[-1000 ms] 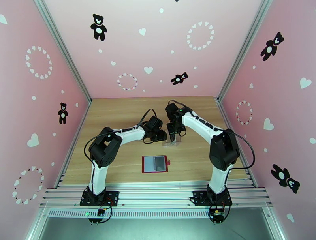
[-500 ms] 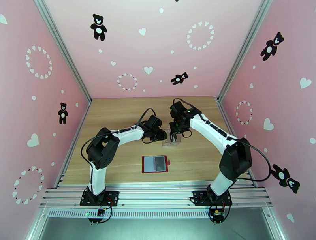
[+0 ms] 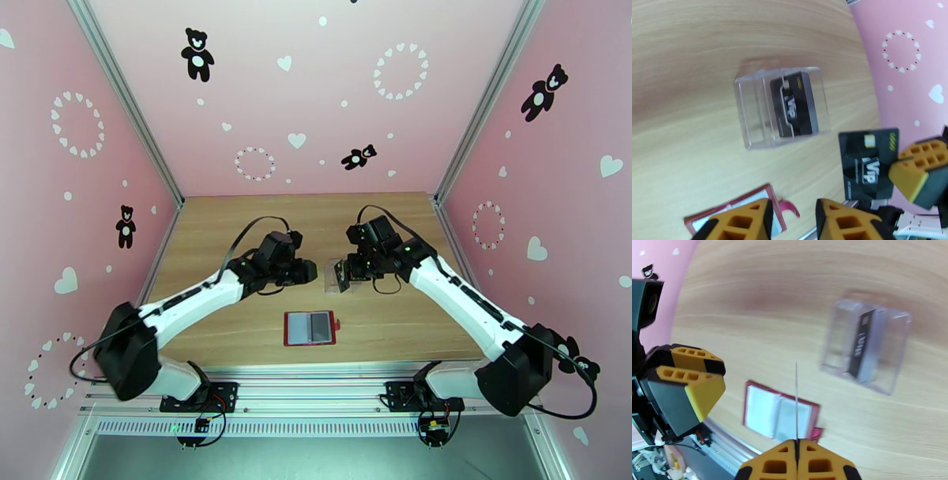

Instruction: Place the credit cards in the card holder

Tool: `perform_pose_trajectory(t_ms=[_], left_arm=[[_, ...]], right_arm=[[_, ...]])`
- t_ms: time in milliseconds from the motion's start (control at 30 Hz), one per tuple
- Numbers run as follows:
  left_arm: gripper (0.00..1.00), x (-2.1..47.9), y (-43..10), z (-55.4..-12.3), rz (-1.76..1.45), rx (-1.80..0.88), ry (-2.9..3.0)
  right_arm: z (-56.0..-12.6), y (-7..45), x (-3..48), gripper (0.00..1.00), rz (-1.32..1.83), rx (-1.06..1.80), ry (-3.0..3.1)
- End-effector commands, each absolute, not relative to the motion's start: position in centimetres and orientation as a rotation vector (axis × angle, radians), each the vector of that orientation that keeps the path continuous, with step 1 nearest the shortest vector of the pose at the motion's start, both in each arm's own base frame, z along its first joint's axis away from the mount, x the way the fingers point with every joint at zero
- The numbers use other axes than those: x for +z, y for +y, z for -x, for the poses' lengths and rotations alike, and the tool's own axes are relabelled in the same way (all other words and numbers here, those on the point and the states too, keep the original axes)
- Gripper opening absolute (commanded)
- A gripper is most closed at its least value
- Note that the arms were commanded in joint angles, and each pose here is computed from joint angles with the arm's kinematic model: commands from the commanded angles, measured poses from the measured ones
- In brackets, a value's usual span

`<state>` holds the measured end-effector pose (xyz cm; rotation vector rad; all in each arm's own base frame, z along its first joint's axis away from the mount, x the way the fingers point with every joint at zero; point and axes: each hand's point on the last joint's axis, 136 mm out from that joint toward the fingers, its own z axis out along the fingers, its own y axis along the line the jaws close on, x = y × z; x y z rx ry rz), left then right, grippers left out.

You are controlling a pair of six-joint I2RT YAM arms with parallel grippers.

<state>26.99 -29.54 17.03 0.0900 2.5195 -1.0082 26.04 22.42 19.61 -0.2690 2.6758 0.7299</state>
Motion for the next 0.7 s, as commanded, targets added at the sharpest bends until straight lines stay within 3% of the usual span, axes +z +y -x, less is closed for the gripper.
perform_pose_trajectory(t_ms=[0,233,667], left_arm=[[0.36,15.1,-27.4,-24.1,-0.067,-0.979,2.566],[0.38,11.7,-25.0,-19.5,-0.014,-1.071,2.596],[0.35,5.0,-24.4,-17.7,0.054,-0.955,2.730]], right_arm=[[-24.3,24.6,20.3,0.00,0.260,0.885,2.641],[-20.7,26.5,15.4,0.00,0.239,0.950,2.697],[-18.7,29.3,8.5,0.00,0.178,0.979,2.777]])
